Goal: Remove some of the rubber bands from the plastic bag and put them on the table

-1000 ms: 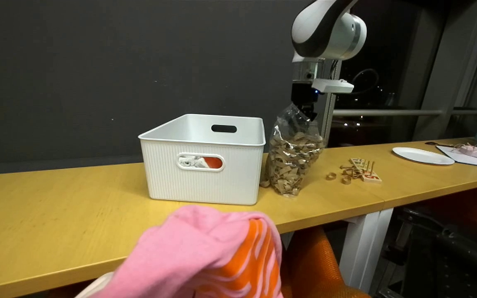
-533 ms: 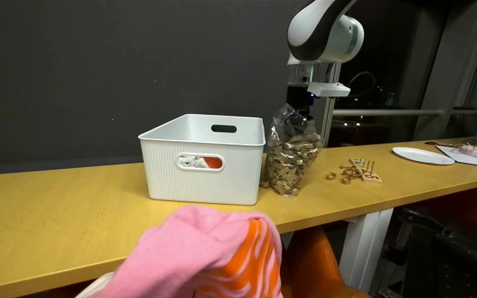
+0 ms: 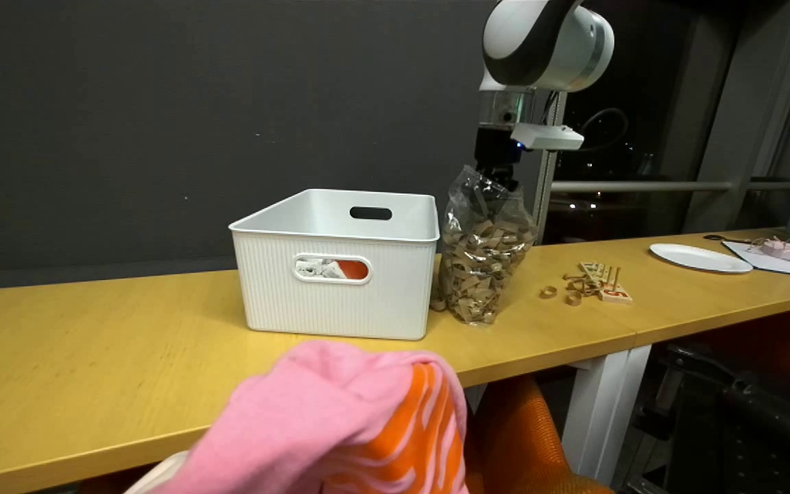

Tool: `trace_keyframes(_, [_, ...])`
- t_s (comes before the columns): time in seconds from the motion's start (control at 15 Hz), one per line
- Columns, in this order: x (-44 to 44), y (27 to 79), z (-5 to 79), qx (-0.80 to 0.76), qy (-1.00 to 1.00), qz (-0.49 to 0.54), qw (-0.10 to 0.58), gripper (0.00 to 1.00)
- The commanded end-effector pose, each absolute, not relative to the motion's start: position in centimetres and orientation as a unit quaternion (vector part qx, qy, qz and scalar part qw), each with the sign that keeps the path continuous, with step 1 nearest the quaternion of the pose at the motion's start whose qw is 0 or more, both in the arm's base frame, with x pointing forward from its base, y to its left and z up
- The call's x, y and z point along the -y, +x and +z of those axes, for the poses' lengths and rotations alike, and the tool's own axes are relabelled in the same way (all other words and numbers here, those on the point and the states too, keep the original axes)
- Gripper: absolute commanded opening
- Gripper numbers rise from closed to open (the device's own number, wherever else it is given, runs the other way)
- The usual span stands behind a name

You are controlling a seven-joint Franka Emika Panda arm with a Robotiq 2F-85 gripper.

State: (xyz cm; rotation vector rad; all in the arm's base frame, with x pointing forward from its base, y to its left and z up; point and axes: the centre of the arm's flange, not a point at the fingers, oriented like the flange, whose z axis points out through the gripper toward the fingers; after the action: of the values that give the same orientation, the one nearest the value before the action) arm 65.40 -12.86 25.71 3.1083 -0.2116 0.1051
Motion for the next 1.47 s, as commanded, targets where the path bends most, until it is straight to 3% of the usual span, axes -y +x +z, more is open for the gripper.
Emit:
trace_keyframes(0.0, [13.3,65.3,26.2,0.072,0.997,0.033,0.008,0.36])
trace_keyframes(0.27, [15.0,66.5,25.1,0.070,0.997,0.018,0.001,0.66])
trace_keyframes(0.53, [16.6,68.0,23.0,0.058,0.998,-0.001,-0.006,0.77])
trace_keyframes(0.93, [16.4,69.4,21.6,0.035,0.999,-0.017,-0.011,0.63])
trace_keyframes(1.4, [13.8,68.8,21.1,0.030,0.998,-0.034,-0.033,0.65])
